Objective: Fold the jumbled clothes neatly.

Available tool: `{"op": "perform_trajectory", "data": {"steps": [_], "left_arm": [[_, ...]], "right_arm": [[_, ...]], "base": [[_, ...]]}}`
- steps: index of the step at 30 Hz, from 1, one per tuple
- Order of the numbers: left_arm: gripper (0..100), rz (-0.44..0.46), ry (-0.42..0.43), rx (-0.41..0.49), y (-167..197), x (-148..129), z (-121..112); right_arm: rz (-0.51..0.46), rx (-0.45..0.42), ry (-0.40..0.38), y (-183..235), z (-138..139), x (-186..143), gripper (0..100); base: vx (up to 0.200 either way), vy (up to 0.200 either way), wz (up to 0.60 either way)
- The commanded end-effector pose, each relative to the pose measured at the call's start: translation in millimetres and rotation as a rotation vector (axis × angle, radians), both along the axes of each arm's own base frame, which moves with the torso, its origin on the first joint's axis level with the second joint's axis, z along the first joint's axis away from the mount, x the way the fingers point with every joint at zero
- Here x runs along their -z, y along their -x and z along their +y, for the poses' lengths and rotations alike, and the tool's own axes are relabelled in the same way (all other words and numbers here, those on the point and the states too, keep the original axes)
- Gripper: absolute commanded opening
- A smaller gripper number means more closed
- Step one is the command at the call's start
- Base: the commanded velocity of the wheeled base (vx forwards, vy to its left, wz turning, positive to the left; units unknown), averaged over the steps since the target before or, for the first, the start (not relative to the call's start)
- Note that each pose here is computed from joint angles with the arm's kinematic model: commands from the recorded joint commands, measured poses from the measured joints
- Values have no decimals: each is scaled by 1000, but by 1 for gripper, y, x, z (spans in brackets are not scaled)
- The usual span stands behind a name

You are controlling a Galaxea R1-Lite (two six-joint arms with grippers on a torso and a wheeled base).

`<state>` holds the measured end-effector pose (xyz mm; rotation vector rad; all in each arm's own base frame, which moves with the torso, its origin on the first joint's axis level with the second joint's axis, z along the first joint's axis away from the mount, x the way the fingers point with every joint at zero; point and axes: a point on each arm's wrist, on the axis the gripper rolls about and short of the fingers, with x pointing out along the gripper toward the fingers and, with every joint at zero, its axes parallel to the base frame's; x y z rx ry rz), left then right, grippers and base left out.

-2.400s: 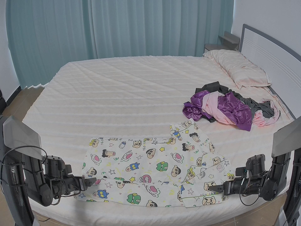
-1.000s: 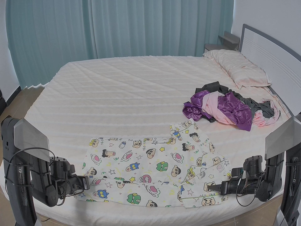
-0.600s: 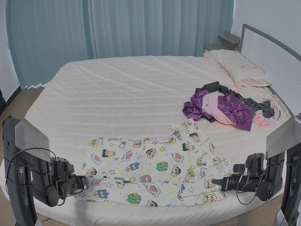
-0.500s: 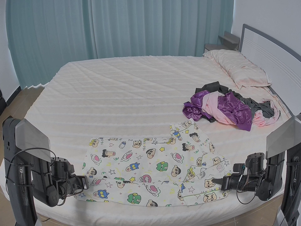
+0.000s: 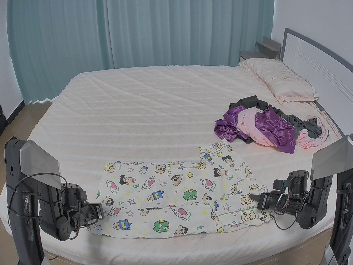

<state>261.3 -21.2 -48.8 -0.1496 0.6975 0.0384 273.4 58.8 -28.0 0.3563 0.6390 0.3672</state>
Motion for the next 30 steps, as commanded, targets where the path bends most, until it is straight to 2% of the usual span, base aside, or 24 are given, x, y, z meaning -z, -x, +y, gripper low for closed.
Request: {"op": "perform_trajectory", "data": {"steps": [1, 13, 19, 20, 24, 30], "left_arm": [[0, -8, 1, -1, -2, 0, 0], [0, -11, 5, -1, -1, -2, 0], [0, -60, 9, -4, -4, -5, 0], [0, -60, 10, -5, -4, -5, 0], [0, -68, 22, -13, -4, -6, 0], [0, -83, 23, -24, -3, -11, 2]], "right_arm": [[-13, -3, -2, -3, 2, -1, 0], [6, -3, 3, -1, 2, 2, 0], [15, -3, 5, 0, 1, 3, 0], [15, -3, 5, -1, 1, 4, 100], [5, 5, 4, 0, 0, 0, 100], [-69, 60, 23, -1, -1, -20, 100]], "base": [[0, 0, 0], [0, 0, 0], [0, 0, 0], [0, 0, 0], [0, 0, 0], [0, 0, 0]]}}
